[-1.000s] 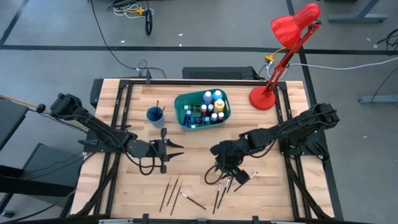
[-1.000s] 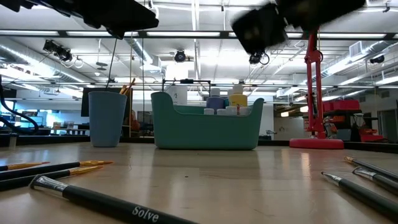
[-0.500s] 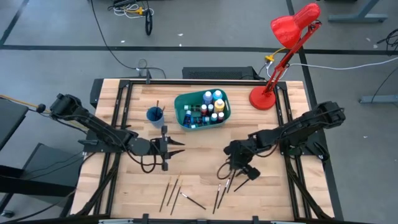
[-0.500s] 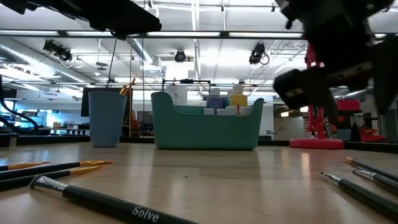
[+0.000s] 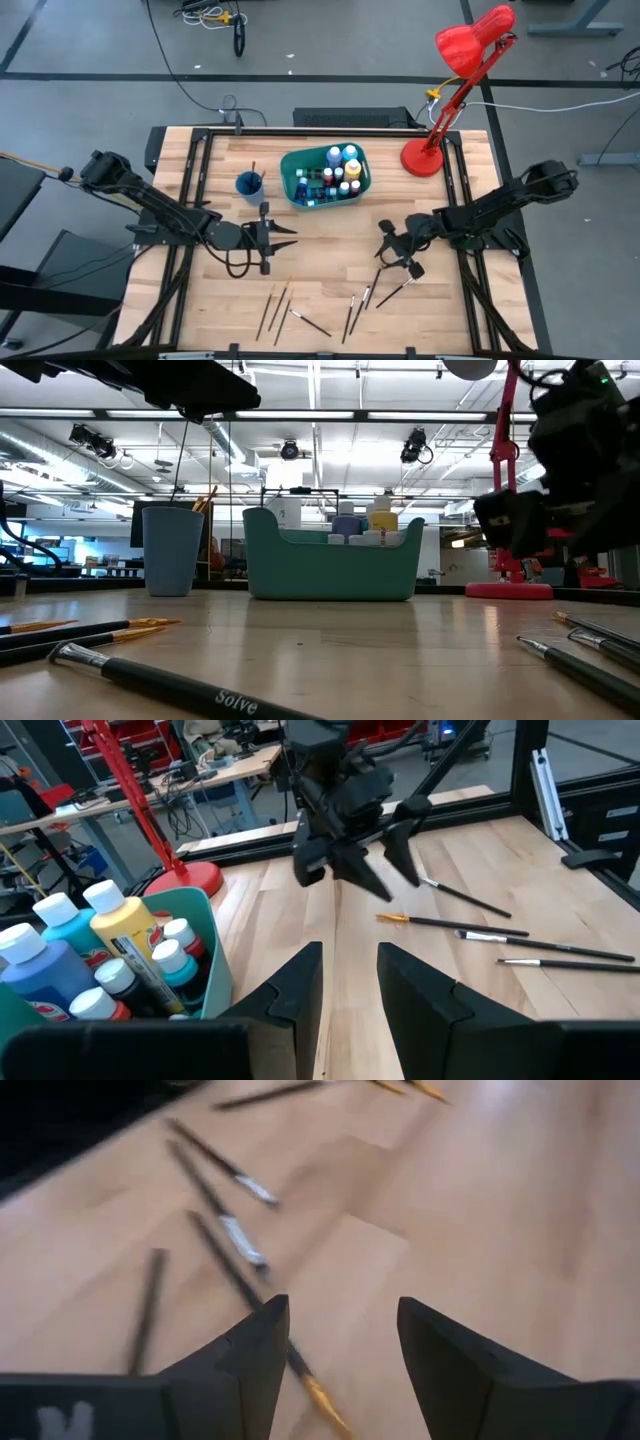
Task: Pick & Place Paint Supplies
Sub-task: Put the gold paint brush into the blue cup
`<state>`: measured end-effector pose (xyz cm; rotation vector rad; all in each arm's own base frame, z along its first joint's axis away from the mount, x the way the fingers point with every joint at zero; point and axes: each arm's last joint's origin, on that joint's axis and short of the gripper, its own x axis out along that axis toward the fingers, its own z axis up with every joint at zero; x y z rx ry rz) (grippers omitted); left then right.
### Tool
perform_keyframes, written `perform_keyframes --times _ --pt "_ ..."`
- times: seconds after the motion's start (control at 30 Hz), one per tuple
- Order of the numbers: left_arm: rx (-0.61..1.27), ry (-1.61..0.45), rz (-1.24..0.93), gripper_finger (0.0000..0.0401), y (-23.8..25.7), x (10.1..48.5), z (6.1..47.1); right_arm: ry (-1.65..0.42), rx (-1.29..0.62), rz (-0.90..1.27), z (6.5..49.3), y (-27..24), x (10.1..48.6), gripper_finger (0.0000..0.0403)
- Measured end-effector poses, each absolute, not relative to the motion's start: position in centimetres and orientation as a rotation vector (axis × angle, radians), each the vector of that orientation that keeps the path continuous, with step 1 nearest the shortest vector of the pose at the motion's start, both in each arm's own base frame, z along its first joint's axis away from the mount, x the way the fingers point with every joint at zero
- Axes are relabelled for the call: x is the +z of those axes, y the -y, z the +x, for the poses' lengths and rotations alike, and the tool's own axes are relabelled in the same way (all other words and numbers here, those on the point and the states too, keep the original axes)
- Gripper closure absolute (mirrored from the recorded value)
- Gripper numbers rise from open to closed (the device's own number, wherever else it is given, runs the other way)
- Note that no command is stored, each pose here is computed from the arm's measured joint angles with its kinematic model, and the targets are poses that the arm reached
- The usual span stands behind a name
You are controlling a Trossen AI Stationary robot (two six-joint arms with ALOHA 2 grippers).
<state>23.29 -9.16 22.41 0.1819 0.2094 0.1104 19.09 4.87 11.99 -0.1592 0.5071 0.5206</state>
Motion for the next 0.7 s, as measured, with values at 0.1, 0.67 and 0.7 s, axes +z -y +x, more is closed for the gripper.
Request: perform_keyframes --times 0.1,0.67,0.7 --pt "0.111 -0.213 0.183 0.0292 9.15 22.38 23.29 -0.544 0.398 -0.133 18.51 -4.43 11.26 0.0211" --pt "0.107 -0.209 0.207 0.0292 9.17 22.43 23.29 -0.461 0.450 -0.189 18.73 -4.61 11.75 0.0211" --pt "0.108 -0.209 0.207 0.0292 9.16 22.43 23.30 -0.466 0.449 -0.219 18.70 -4.57 11.66 0.0211"
